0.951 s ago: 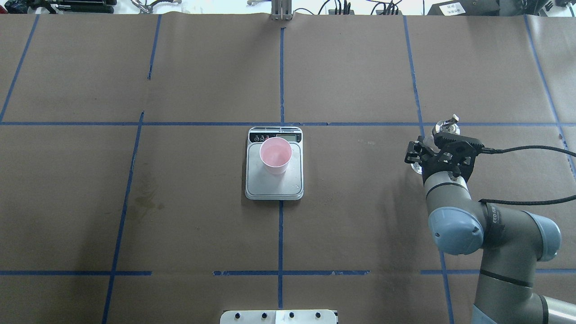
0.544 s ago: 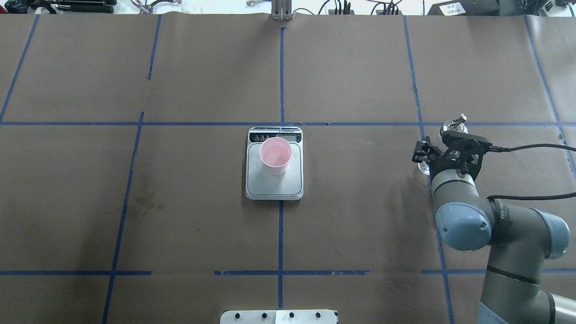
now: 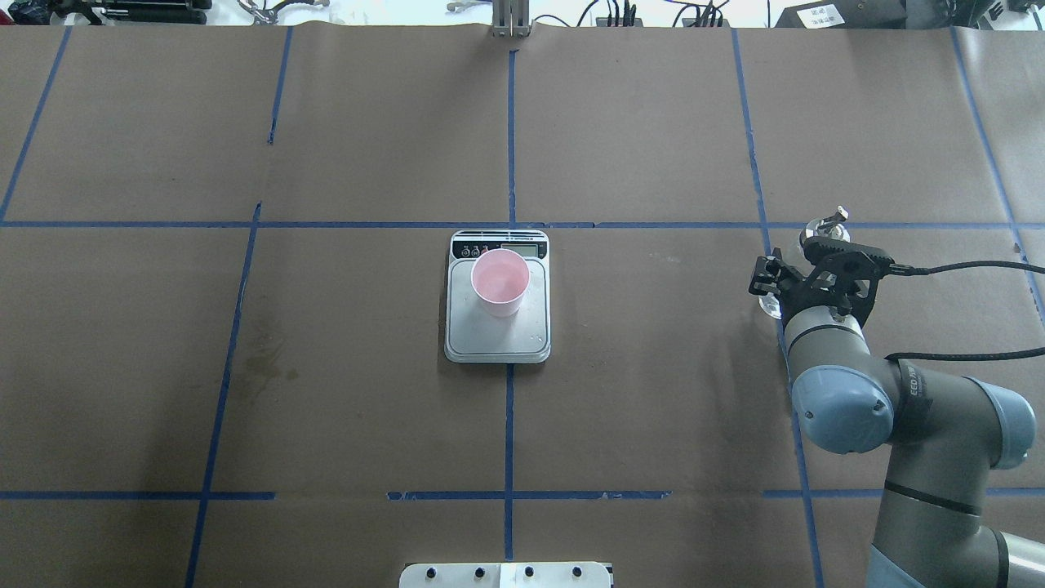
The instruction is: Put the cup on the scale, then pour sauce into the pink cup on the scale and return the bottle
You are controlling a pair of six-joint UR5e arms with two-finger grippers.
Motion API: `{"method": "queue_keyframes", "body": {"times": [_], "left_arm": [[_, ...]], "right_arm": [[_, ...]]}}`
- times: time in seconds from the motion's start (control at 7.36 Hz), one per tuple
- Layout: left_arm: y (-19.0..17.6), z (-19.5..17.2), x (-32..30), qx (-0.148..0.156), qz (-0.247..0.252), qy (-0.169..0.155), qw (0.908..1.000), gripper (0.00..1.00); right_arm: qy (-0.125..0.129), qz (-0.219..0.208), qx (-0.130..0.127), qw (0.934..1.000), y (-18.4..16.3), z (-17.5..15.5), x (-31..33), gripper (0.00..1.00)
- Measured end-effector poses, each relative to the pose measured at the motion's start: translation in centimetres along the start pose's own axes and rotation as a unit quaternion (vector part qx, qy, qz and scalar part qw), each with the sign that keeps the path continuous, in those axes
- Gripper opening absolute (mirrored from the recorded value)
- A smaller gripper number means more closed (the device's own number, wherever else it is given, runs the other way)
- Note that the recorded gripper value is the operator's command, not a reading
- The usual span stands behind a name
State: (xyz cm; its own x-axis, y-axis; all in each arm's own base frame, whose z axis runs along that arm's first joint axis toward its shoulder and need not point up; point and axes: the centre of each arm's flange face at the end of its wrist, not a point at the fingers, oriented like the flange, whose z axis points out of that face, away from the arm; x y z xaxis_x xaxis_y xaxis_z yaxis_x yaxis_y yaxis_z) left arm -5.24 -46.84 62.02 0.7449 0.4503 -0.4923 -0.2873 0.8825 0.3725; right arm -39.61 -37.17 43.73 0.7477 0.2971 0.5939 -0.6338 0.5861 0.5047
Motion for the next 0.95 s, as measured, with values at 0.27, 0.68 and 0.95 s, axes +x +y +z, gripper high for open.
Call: {"method": "queue_keyframes", "body": {"times": [0.27,0.68,0.95], "left_arm": [[-0.06,-0.01,0.02,0.000,0.000,0.000,1.0000,1.00],[0.00,-0.02,-0.03,0.000,0.000,0.000,1.0000,1.00],[0.01,-0.03,-0.03,0.000,0.001,-0.001,1.0000,1.00]], "right_arm": [[0.002,-0.002,-0.002,1.0000,0.20,0.15,0.13,0.00],[0.007,-0.007,-0.002,0.9999,0.70,0.65,0.42,0.00],[0.007,-0.007,-0.006,0.9999,0.80,0.66,0.43,0.42]]}}
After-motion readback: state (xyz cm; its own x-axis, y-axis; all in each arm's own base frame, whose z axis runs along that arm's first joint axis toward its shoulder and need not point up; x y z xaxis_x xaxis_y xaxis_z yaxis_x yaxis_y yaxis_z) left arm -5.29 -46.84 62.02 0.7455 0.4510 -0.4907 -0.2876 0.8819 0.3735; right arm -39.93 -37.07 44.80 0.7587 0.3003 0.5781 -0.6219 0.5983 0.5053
